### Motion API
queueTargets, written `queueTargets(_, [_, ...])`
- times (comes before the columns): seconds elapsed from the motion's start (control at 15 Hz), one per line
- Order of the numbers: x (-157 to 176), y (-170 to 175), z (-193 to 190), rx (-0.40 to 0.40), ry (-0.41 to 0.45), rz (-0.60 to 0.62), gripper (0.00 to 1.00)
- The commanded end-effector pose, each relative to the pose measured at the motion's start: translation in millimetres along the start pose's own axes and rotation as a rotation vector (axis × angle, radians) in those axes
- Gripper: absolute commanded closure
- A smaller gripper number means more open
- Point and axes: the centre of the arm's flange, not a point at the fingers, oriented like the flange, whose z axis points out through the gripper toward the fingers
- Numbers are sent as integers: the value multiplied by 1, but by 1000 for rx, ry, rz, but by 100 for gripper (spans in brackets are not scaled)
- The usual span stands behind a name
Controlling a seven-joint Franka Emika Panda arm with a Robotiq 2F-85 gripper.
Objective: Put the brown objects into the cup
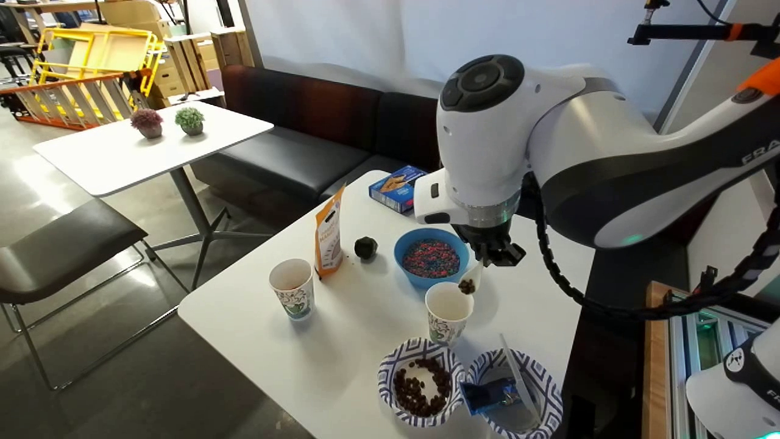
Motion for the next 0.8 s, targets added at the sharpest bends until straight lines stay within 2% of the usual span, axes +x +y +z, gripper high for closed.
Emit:
queueTargets(0.0, [21,5,-7,-27,-98,3,97])
queueTargets(0.4, [43,2,-12,-66,-243,-11,97])
queueTargets(0.6, [55,-2,-12,-61,-296,-15,97])
queueTargets(0.73, [61,-4,-14,-50,-303,-21,97])
